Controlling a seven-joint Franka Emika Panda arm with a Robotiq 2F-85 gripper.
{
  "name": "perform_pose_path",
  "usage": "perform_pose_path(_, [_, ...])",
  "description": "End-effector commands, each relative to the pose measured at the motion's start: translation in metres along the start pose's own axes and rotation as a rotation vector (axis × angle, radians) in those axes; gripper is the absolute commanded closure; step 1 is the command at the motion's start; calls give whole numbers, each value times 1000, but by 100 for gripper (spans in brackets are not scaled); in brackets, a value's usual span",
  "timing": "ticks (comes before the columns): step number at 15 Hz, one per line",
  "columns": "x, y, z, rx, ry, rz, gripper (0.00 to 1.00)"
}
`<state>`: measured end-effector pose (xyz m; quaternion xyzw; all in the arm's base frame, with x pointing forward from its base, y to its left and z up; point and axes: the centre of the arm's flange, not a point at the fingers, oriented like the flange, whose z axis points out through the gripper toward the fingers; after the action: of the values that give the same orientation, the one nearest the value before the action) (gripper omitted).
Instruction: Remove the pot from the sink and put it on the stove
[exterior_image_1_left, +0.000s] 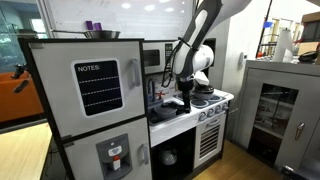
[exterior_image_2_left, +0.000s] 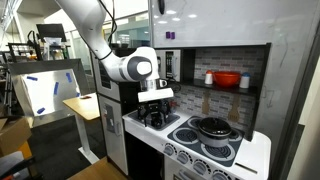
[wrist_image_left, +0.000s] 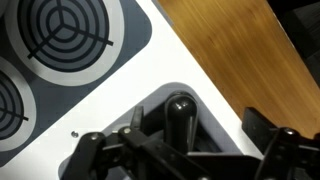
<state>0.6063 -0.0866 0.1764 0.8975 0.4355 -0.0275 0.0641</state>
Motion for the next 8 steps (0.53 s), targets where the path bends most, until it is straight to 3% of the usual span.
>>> perform_pose_path(1, [1, 11, 7, 3, 24, -30, 0])
perform_pose_path(7, [-1, 13, 12, 3, 22, -42, 0])
perform_pose_path(8, [-1, 13, 13, 2, 22, -42, 25])
